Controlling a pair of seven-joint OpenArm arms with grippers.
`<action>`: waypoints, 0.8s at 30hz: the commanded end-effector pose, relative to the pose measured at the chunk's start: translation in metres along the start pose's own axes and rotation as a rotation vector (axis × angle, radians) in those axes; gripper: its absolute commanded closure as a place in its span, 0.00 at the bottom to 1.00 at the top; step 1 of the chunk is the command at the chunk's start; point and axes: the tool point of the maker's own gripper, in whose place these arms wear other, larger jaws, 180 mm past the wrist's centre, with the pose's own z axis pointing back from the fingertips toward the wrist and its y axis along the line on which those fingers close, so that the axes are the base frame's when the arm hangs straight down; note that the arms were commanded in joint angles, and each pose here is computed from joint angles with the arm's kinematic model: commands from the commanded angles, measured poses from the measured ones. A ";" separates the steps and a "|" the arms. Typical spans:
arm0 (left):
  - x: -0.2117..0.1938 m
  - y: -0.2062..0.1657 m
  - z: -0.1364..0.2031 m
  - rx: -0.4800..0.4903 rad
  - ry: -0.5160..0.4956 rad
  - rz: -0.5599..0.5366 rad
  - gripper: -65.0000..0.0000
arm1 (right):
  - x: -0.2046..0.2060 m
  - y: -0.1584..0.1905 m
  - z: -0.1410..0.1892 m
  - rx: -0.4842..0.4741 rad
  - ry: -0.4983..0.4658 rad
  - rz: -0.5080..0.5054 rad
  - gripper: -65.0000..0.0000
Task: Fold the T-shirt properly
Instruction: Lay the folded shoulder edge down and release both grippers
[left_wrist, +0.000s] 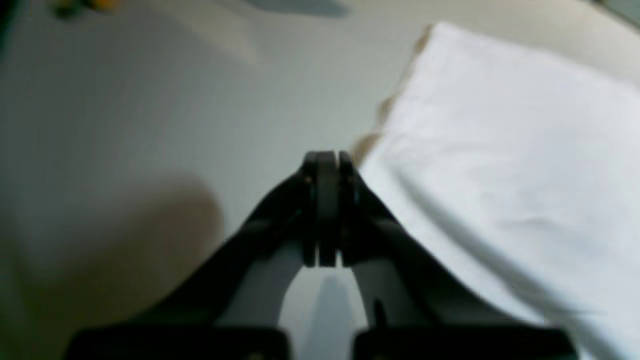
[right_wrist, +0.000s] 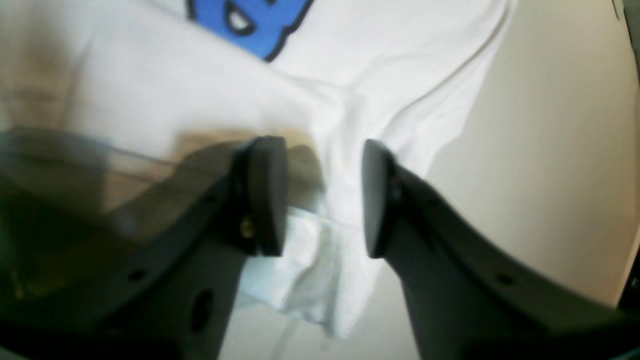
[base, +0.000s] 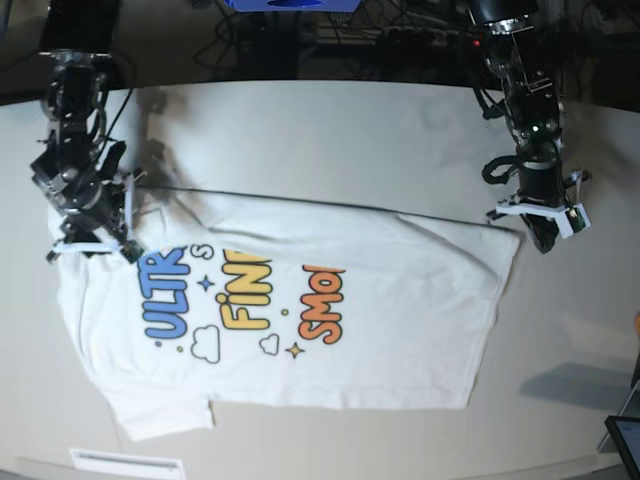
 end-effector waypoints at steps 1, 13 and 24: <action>0.026 -0.006 -0.001 -0.018 -0.109 -0.048 1.00 | 0.014 -0.007 0.004 -0.036 -0.062 0.014 0.88; 0.028 -0.005 -0.004 -0.007 -0.183 -0.182 1.00 | -0.016 -0.032 0.010 -0.140 -0.020 -0.140 1.00; -0.003 -0.028 -0.035 -0.057 -0.006 -0.182 1.00 | -0.053 -0.003 -0.011 -0.046 0.074 -0.197 1.00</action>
